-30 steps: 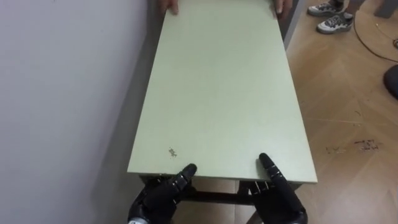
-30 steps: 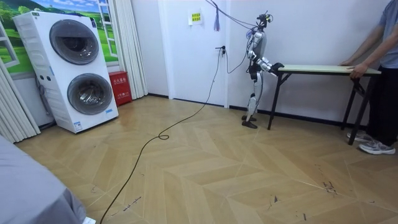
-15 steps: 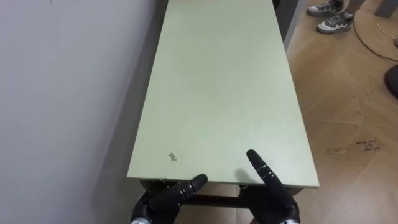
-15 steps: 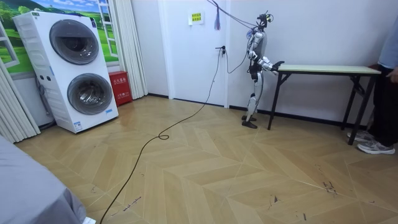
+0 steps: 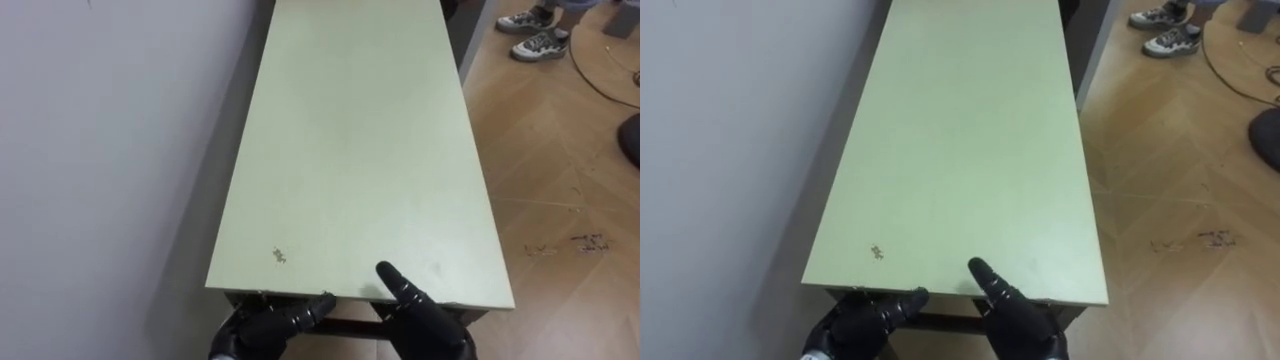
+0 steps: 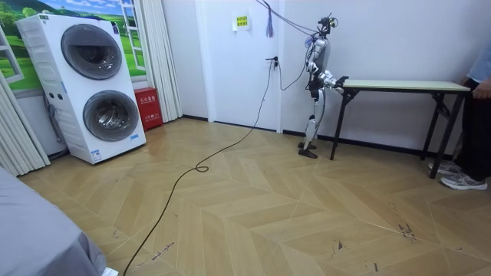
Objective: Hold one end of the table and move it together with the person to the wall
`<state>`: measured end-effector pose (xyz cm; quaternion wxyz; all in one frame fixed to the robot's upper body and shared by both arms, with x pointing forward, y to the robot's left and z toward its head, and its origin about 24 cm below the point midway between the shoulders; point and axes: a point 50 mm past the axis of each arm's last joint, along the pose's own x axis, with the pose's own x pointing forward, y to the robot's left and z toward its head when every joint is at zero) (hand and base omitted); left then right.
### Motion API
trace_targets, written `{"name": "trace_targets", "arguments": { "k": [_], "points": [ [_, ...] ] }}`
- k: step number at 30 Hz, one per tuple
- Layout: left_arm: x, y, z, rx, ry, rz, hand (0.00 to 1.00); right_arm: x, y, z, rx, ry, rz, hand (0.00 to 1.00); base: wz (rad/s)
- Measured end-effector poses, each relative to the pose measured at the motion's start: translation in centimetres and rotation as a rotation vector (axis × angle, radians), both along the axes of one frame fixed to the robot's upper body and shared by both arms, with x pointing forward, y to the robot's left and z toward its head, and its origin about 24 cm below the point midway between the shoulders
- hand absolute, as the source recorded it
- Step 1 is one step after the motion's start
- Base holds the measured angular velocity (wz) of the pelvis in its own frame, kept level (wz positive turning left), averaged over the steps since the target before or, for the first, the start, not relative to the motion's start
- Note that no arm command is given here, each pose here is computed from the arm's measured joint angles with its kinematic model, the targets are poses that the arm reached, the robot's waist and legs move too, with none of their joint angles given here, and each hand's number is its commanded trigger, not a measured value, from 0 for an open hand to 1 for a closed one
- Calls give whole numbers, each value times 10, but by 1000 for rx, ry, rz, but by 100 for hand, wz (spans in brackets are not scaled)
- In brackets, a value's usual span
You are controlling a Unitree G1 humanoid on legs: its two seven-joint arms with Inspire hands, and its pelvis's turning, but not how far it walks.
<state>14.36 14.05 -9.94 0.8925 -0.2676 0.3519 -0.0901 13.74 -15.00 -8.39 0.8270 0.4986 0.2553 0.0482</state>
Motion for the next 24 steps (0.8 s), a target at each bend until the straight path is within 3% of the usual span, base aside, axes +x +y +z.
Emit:
{"name": "trace_targets", "arguments": {
  "k": [3,13,24],
  "points": [
    [-11,6,-12,54,66,-22,0,-5,-4,-7,-27,32,16,0,3],
    [-19,26,-24,221,109,-112,0,-19,-22,-32,-301,105,263,0,7],
    [-45,57,-45,371,261,-46,0,-50,-52,-56,-410,297,224,0,0]
  ]
}}
